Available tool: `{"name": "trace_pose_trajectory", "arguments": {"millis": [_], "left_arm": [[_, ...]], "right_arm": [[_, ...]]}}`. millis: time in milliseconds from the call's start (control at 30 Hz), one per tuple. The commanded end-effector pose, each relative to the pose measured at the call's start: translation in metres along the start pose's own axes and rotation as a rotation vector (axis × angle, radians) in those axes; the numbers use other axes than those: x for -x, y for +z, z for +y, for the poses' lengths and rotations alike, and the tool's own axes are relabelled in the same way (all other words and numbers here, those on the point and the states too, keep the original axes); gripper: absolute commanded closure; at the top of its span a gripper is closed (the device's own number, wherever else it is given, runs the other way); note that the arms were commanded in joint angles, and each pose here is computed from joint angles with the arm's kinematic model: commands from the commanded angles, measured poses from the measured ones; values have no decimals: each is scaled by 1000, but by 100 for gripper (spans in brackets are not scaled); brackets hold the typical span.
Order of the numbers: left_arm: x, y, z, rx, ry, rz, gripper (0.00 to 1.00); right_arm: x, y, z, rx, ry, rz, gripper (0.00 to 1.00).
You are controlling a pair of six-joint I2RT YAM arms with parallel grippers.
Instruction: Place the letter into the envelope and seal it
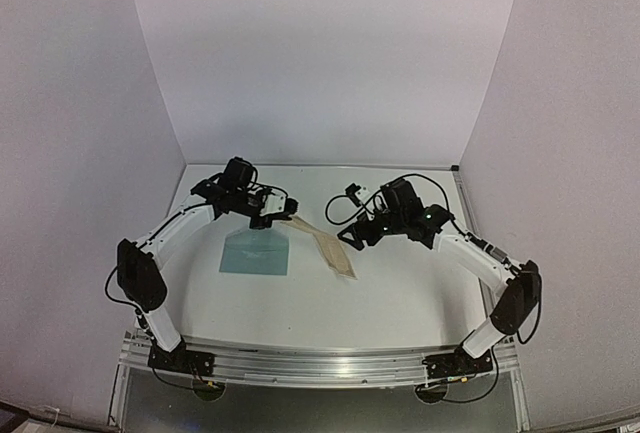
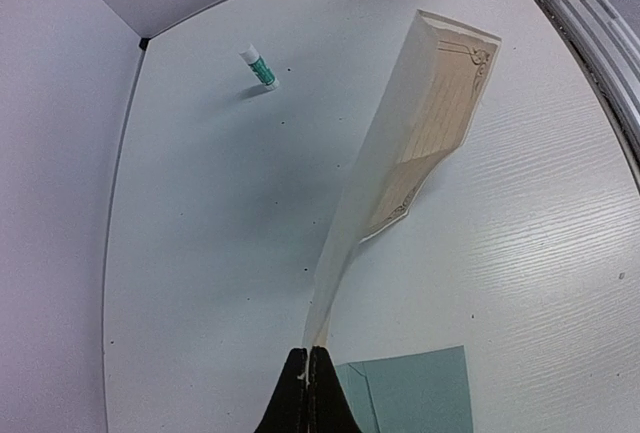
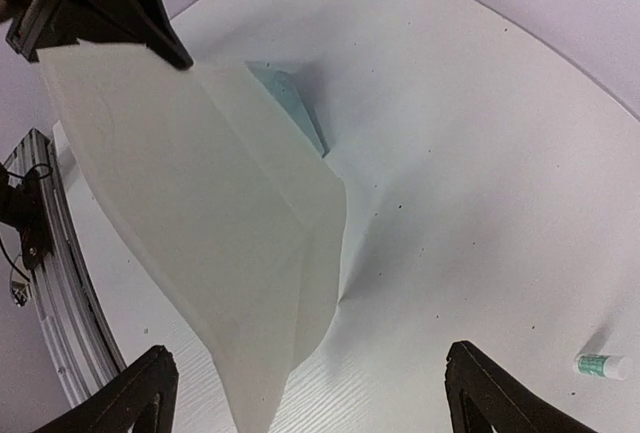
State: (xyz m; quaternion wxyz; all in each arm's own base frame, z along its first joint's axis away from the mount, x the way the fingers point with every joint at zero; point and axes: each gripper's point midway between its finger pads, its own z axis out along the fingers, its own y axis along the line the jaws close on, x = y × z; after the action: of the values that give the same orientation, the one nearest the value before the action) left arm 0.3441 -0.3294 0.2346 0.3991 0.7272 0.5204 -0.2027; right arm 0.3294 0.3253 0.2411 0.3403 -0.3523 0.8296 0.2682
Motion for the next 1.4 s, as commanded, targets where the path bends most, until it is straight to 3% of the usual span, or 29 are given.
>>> {"name": "trace_pose_trajectory", "arguments": {"millis": [0, 200, 433, 600, 833, 1067, 1133, 1167, 1200, 1267, 1367], "left_arm": [[26, -22, 12, 50, -17, -10, 100], [30, -27, 19, 95, -36, 27, 100], [34, -31, 12, 77, -5, 9, 100], [35, -32, 14, 91, -11, 7, 100], [33, -32, 13, 98, -23, 12, 100], [35, -29, -9, 63, -3, 15, 100], [39, -28, -25, 26, 14, -7, 85], [44, -31, -32, 5, 23, -32, 73], [52, -37, -41, -24, 42, -63, 49], [60, -46, -56, -72, 69, -92, 23], [68, -61, -64, -76, 93, -108, 3]], "right_arm": [[-4, -9, 19, 81, -41, 33, 12], [-10, -14, 31, 131, 4, 37, 13], [-34, 26, 4, 39, 5, 111, 19], [-29, 39, 5, 64, 29, 109, 40], [-28, 43, 2, 53, 111, 86, 99], [-6, 42, -11, -28, 194, 7, 100], [10, 37, -14, -46, 182, -42, 100], [17, 35, -14, -49, 169, -59, 100], [26, 31, -13, -51, 150, -80, 100], [39, 24, -10, -49, 98, -112, 100], [53, 11, -3, -34, -26, -153, 100]]}}
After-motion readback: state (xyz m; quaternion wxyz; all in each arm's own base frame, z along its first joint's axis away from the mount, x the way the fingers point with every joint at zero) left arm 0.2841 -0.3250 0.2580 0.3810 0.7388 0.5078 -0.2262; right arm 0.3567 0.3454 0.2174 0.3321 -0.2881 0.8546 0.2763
